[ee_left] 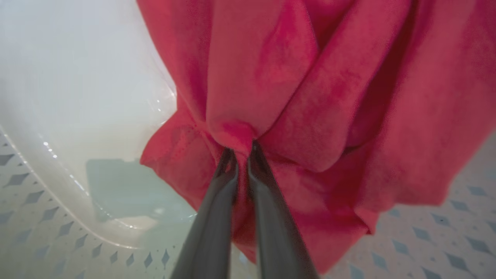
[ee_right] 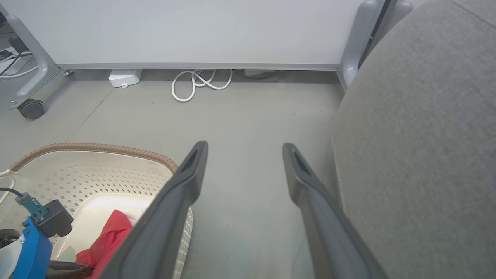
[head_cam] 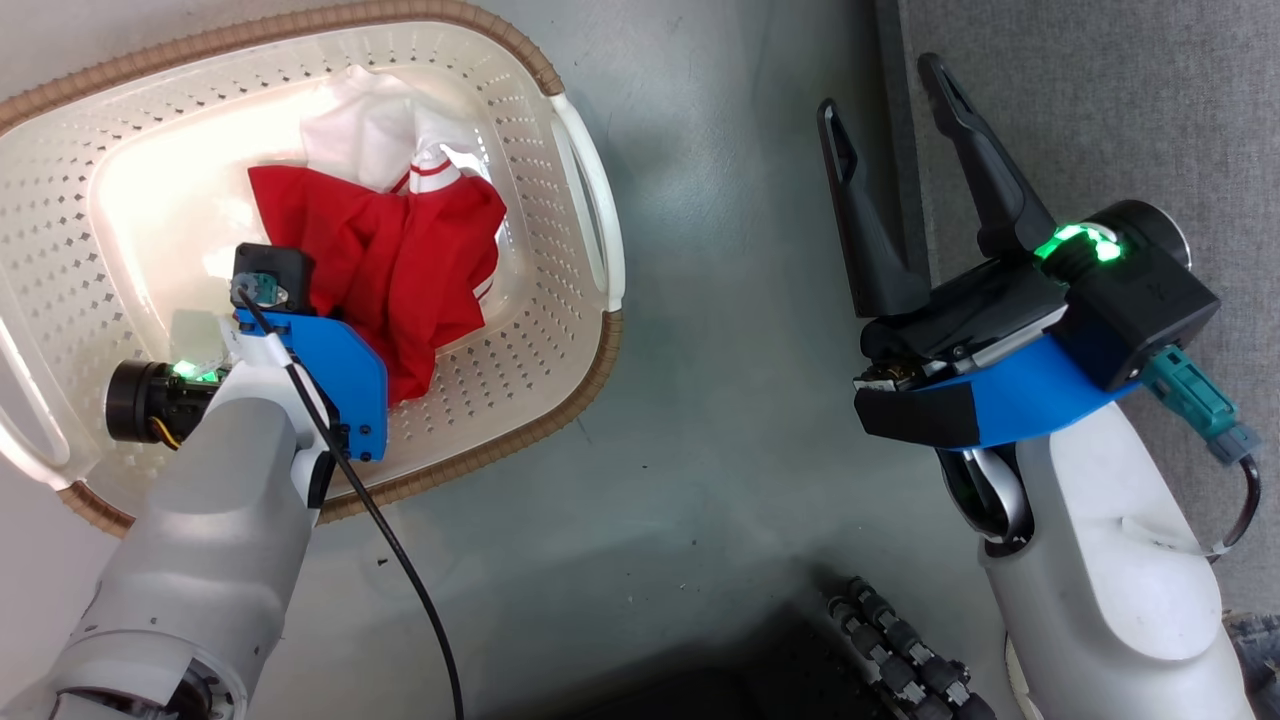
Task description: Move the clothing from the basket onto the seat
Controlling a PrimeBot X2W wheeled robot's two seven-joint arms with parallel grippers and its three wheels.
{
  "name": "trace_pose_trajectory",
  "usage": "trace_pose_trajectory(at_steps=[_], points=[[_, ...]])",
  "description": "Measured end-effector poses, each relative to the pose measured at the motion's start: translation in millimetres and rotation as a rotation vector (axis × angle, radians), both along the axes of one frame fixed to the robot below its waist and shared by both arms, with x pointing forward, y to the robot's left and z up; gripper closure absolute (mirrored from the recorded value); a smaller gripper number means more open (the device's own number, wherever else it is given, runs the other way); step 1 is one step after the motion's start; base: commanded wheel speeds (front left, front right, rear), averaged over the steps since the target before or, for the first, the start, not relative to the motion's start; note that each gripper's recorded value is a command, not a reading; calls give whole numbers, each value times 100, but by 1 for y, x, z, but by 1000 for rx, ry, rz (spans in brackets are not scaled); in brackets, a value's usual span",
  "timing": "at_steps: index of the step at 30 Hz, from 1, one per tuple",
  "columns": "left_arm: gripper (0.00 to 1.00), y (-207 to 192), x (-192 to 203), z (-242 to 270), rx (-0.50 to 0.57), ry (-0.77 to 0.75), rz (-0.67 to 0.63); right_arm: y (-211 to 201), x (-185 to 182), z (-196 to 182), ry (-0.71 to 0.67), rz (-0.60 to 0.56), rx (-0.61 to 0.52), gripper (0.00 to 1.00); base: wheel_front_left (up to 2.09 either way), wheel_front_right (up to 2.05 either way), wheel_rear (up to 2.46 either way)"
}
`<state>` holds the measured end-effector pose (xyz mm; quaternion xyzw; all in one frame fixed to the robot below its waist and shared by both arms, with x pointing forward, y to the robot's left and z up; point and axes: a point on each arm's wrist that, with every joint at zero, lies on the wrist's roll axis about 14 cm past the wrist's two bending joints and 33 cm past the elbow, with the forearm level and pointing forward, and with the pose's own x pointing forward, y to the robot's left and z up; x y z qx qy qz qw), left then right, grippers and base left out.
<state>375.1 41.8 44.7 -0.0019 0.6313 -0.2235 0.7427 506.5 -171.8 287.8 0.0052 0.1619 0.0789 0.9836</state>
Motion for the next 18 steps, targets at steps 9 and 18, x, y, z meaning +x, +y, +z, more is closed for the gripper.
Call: trace_pose_trajectory(at_steps=[9, 18], points=[[100, -1, 3, 4, -12, -13, -1, 0, 1, 3, -5, -1, 2, 0, 0, 0, 0], [100, -6, 16, 27, -50, -81, 7, 3, 3, 18, -28, 5, 3, 0, 0, 0, 0]])
